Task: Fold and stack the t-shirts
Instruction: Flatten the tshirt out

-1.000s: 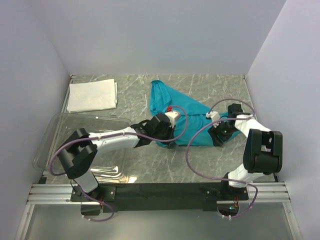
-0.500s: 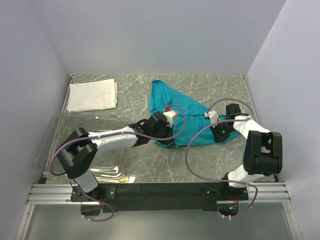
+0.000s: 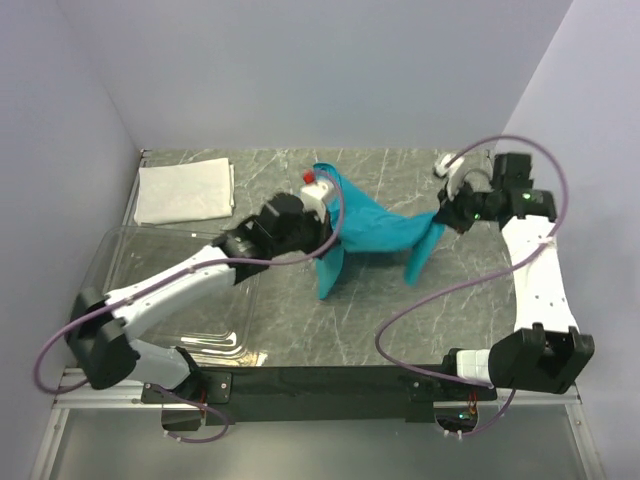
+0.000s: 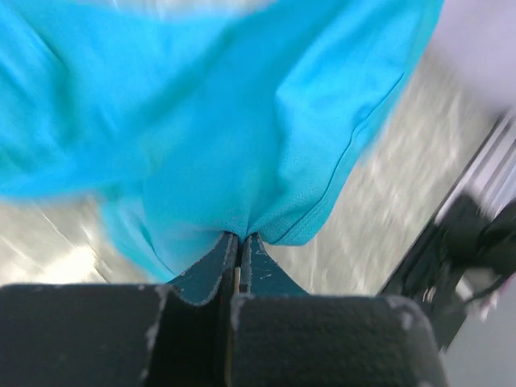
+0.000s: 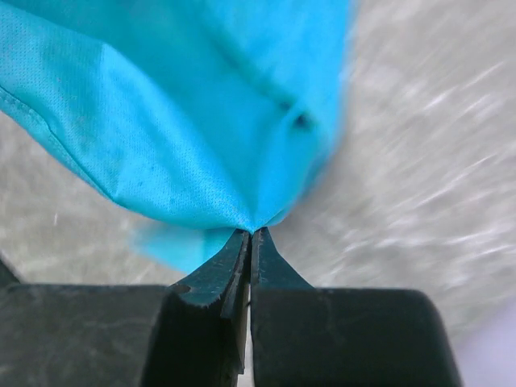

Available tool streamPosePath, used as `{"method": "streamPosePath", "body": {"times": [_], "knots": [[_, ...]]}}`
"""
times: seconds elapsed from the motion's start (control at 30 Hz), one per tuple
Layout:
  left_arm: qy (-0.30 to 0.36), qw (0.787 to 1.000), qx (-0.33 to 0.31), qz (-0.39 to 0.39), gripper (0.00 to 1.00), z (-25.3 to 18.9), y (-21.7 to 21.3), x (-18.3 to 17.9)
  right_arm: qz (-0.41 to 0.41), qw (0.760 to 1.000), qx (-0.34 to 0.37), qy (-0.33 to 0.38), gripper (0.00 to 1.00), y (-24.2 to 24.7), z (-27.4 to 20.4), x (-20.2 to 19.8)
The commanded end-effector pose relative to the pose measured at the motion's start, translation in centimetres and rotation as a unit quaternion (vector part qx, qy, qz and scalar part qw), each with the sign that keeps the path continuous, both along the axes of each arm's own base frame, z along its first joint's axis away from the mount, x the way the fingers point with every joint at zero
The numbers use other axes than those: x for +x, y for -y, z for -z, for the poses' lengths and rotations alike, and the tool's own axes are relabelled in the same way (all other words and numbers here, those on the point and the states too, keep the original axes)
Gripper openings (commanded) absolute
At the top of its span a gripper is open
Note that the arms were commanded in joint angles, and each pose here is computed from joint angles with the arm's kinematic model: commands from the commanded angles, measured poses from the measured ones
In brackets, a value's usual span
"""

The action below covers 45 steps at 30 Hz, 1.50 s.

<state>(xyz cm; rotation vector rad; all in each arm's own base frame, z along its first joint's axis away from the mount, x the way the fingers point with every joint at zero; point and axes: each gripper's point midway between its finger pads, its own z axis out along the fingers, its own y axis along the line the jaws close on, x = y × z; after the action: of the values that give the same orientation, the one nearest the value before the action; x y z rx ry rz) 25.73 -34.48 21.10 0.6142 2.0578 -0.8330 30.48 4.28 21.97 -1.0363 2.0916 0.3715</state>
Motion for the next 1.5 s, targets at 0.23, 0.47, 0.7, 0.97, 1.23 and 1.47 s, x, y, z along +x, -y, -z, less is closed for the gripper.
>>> {"method": "streamPosePath", "body": {"times": [0.23, 0.47, 0.7, 0.97, 1.23, 1.47], "knots": [[0.22, 0.968, -0.119, -0.021, 0.0, -22.2, -2.5, 1.3, 0.002, 0.977, 0.094, 0.193, 0.0, -2.9, -18.9, -0.5], [0.284, 0.941, -0.18, 0.02, 0.0, -30.2, -3.0, -1.1, 0.024, 0.946, 0.127, 0.297, 0.0, -3.3, -27.5, -2.5], [0.327, 0.911, -0.237, 0.076, 0.01, -36.0, -3.7, -4.8, 0.034, 0.909, 0.157, 0.386, 0.0, -3.6, -34.7, -5.9], [0.391, 0.841, -0.34, 0.156, 0.01, -44.1, -6.4, -11.6, 0.028, 0.836, 0.209, 0.507, 0.0, -4.9, -44.6, -13.2], [0.343, 0.865, -0.343, 0.128, 0.0, -41.9, -5.9, -10.1, 0.06, 0.838, 0.264, 0.473, 0.0, -4.5, -44.0, -11.6], [0.229, 0.925, -0.302, -0.014, 0.0, -32.3, -5.8, -0.8, 0.14, 0.893, 0.283, 0.322, 0.0, -2.6, -32.8, 0.7]]}}
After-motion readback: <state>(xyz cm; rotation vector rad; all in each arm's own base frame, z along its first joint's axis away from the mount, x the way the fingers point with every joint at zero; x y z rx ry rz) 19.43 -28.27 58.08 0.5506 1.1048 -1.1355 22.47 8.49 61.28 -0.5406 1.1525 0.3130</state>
